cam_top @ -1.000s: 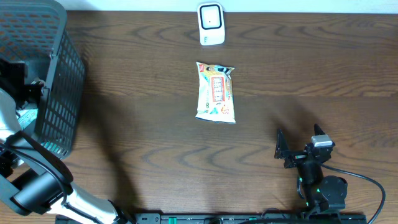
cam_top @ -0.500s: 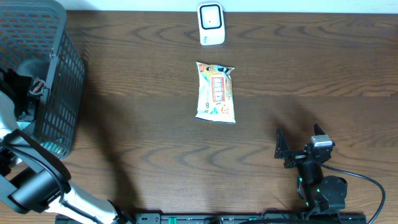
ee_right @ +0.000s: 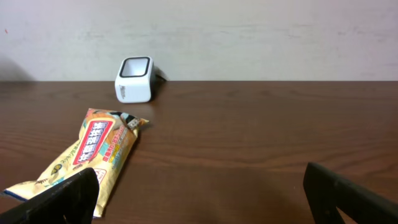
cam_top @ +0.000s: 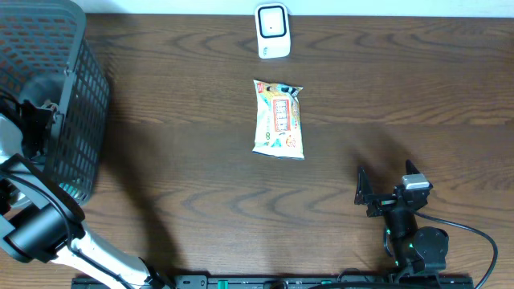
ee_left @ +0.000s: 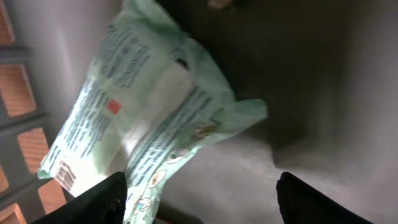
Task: Scan the item barcode
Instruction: 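Grasp the green packet in the basket with the left gripper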
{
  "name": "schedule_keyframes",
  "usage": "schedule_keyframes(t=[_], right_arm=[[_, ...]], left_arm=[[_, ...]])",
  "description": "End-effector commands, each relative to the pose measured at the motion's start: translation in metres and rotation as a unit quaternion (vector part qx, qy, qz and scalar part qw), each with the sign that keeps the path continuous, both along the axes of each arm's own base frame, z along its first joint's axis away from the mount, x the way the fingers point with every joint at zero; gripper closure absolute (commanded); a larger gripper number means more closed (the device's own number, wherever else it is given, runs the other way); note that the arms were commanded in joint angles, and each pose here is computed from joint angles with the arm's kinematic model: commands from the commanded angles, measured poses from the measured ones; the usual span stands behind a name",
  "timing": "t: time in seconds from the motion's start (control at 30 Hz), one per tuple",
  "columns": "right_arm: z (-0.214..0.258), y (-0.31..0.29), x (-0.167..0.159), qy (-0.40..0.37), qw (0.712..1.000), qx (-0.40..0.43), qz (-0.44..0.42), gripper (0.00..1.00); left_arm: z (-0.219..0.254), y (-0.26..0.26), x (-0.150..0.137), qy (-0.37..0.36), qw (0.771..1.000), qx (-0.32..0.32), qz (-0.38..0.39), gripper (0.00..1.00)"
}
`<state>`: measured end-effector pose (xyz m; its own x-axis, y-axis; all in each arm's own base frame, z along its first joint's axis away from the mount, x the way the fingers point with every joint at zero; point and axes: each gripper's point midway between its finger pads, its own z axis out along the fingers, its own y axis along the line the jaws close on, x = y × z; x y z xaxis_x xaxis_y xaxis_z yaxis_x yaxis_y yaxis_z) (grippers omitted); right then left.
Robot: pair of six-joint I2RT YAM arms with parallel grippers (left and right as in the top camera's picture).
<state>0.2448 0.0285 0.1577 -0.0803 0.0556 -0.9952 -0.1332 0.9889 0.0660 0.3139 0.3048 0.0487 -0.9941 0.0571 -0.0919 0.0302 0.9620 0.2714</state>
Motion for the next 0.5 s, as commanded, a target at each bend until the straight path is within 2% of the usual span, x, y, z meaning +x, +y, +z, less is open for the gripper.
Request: schedule_keyframes(t=[0.0,0.47], right_arm=[[0.000,-0.001,0.000,0.000,1.000,0.001,-0.001,0.01],[0.000,-0.001,0.000,0.000,1.000,0.001,-0.001,0.01]], left_arm=[[-0.009,0.004,-0.005,0.001,1.000,-0.002,0.027,0.25],[-0.011,-0.006,0.003,-0.027,0.998,-0.032,0.035,0.27]])
